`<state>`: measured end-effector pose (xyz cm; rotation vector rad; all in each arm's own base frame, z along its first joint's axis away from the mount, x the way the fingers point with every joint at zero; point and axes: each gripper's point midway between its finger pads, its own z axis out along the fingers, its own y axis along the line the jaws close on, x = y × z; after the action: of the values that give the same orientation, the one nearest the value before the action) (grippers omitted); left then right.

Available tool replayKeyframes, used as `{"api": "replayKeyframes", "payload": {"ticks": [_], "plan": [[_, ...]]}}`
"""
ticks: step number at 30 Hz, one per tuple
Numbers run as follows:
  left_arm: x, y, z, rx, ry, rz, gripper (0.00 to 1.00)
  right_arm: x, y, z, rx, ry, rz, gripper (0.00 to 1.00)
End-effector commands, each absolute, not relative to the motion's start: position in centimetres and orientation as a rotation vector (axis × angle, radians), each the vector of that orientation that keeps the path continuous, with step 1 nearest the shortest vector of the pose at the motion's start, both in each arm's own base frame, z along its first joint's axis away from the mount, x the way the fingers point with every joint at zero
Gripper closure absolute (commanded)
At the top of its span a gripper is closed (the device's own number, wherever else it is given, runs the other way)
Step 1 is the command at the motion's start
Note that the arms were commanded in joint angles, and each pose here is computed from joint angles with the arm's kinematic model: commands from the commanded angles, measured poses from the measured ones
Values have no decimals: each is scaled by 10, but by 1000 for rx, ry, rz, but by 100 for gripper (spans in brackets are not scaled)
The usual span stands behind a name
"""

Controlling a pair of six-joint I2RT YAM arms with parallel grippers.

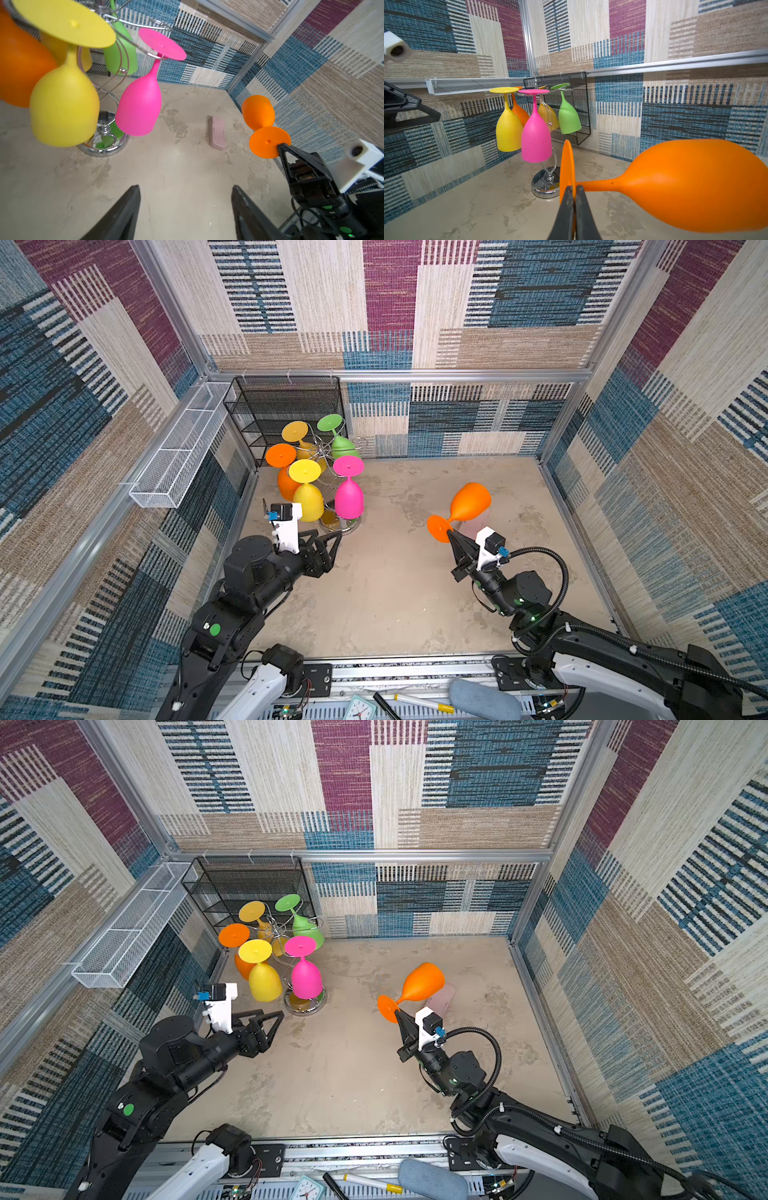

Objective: Take the wine glass off the wine glass rack
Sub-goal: Pick up the wine glass from the wine glass rack.

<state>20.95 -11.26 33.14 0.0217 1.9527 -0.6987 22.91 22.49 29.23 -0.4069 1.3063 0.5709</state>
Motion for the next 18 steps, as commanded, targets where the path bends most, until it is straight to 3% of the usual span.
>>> {"api": "replayKeyframes", "payload": {"ticks": [1, 8, 18], "plan": [[196, -110, 302, -193, 2070, -816, 28, 223, 235, 299, -482, 1245, 478, 100], [188, -121, 259, -390, 2191, -977, 29, 205, 281, 280, -667, 1233, 353, 100], [183, -128, 234, -636, 2258, -1104, 30, 183, 326, 244, -868, 1213, 238, 100]]}}
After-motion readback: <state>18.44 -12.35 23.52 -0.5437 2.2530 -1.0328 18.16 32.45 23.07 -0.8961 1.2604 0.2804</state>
